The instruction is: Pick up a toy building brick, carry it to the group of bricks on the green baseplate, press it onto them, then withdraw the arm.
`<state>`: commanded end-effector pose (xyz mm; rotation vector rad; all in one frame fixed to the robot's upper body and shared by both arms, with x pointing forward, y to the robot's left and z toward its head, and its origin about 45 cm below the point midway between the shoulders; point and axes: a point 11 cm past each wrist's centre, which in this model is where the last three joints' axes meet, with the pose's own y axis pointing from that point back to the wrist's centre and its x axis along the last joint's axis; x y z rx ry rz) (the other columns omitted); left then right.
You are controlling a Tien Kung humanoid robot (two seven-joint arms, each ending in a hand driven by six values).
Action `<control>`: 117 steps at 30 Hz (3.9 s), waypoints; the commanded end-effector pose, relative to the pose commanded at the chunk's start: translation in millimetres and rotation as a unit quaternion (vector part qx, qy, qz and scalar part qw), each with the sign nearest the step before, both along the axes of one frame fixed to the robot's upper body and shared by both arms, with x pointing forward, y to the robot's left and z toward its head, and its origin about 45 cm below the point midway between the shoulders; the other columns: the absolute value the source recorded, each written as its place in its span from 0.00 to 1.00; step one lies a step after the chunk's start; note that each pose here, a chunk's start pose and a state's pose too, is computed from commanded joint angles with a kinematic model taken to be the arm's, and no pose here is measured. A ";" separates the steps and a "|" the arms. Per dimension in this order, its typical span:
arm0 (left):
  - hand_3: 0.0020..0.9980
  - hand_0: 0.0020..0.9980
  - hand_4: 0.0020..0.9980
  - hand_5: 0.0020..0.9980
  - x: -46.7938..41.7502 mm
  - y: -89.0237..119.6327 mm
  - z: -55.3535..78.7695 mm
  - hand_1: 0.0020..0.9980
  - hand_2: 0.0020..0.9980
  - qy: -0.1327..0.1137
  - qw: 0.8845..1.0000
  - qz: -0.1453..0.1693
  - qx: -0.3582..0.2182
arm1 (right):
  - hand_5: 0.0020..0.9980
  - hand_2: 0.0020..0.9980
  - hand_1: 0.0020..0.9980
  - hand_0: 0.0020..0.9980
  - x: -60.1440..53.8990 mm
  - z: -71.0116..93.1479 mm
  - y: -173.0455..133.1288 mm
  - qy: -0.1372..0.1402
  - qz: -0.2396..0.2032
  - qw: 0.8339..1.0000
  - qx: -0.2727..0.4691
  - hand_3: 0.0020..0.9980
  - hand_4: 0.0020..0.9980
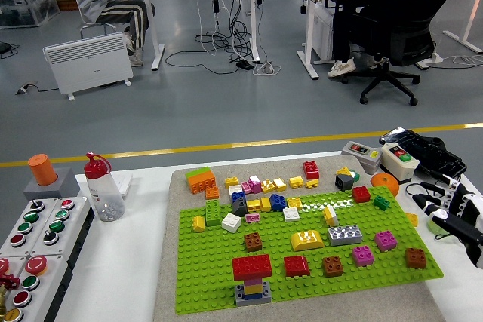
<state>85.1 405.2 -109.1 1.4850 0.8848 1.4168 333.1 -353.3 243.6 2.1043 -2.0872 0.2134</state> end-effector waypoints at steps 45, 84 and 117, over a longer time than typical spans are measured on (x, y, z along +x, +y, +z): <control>0.58 0.66 0.29 1.00 8.8 0.8 2.0 0.69 0.67 -0.008 1.000 0.002 -0.001 | 0.25 0.78 0.78 0.79 49.7 -21.3 16.8 0.054 0.155 0.803 -0.573 0.80 0.77; 0.57 0.66 0.29 1.00 1.8 -0.6 0.2 0.69 0.68 -0.001 1.000 0.002 -0.001 | 0.21 0.76 0.76 0.74 63.6 -44.9 18.2 0.063 0.164 0.777 -0.604 0.72 0.68; 0.58 0.65 0.29 1.00 9.4 -0.6 1.7 0.69 0.68 -0.009 1.000 0.003 -0.001 | 0.17 0.74 0.75 0.73 68.1 -48.6 15.8 0.071 0.160 0.770 -0.614 0.66 0.63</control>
